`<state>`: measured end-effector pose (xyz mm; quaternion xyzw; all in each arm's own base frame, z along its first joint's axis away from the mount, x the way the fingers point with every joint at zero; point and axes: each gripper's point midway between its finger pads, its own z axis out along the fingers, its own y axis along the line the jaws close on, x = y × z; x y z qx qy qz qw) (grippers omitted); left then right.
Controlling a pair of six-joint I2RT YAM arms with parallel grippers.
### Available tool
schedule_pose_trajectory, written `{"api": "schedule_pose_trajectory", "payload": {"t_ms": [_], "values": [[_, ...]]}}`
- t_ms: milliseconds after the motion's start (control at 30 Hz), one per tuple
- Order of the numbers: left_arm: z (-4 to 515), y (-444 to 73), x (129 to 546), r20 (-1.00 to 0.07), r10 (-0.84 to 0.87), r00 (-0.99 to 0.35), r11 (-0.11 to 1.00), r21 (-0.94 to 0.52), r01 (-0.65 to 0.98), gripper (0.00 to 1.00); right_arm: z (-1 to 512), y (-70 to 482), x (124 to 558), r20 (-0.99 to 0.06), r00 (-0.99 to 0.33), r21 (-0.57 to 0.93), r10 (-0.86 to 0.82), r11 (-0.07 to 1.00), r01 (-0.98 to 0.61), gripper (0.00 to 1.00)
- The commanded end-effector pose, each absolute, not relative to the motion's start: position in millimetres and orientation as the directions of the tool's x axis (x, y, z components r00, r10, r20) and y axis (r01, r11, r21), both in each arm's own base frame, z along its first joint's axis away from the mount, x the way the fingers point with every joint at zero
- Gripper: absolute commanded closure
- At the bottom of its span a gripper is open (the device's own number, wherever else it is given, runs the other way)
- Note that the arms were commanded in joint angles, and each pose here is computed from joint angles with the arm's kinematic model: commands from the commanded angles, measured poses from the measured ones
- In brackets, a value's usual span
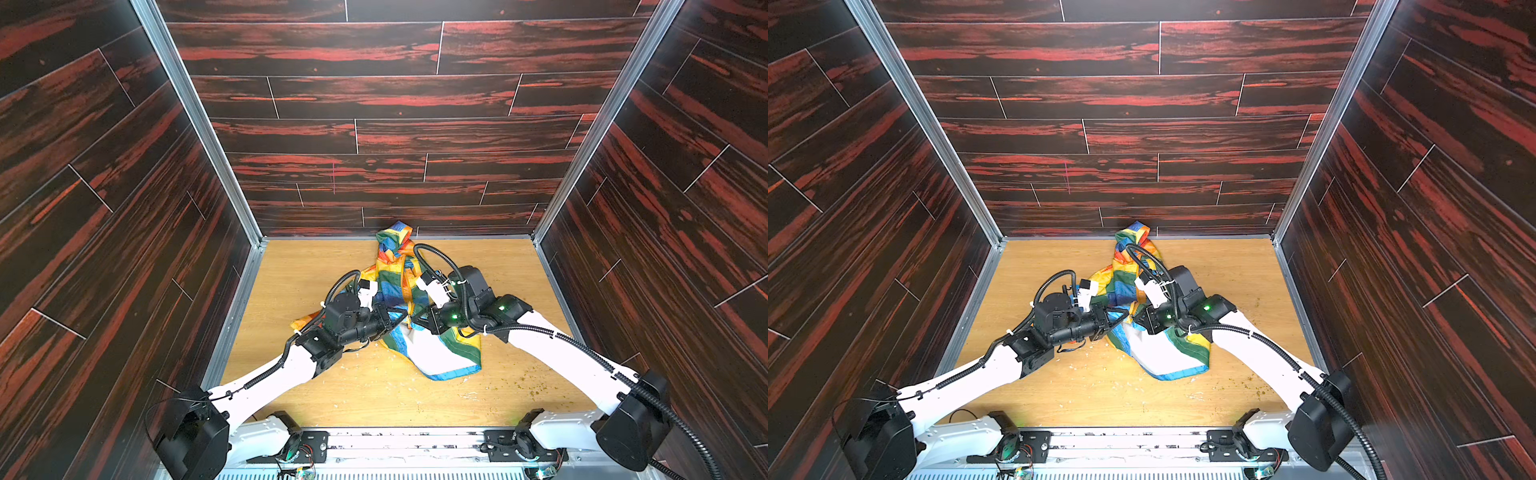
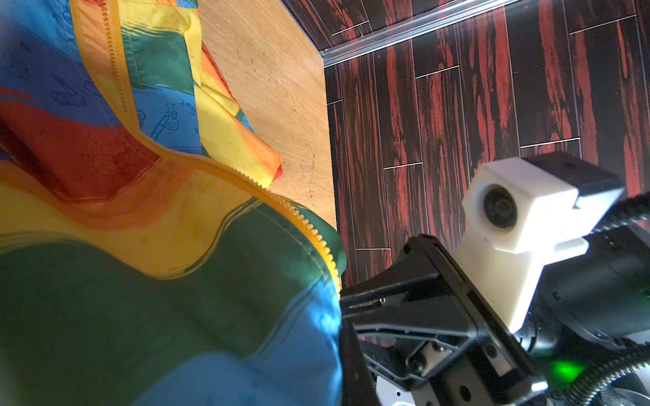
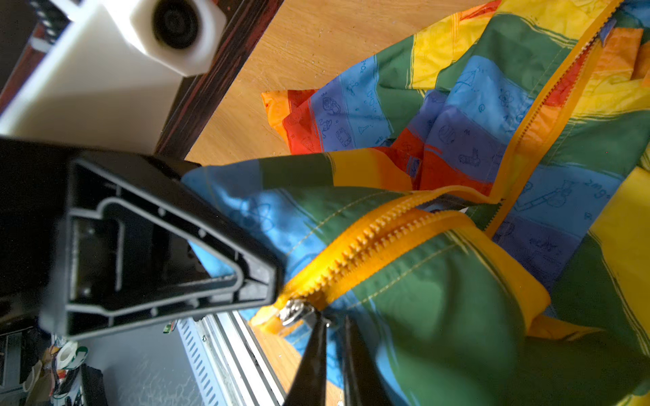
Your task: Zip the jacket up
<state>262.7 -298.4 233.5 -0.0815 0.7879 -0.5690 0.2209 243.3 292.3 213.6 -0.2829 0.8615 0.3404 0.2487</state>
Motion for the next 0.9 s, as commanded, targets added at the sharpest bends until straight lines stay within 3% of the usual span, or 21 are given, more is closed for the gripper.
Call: {"api": "schedule_pose_trajectory", "payload": {"t_ms": [0,367,633,867], "values": [[233.4,-299.2,263.0,-0.254,-0.372,-0.893,0.335,-0.934,0.126,1.00,223.2,285.4,237.3,-0.647,-0.699,0.437,-0.303,0.605,-0.666,0.81],[237.1,-301.0,263.9,-0.263,-0.374,-0.889,0.314,-0.938,0.145,1.00,237.8,280.6,234.8,-0.644,-0.741,0.516,-0.189,0.608,-0.603,0.59],[237.6,-303.5,264.1,-0.259,-0.371,-0.892,0.295,-0.943,0.151,1.00,250.1,281.0,228.7,-0.594,-0.801,0.630,-0.071,0.579,-0.518,0.55],[238.8,-306.1,266.4,-0.261,-0.373,-0.891,0.282,-0.946,0.159,1.00,252.1,280.8,221.5,-0.489,-0.873,0.736,0.004,0.539,-0.410,0.52]]}}
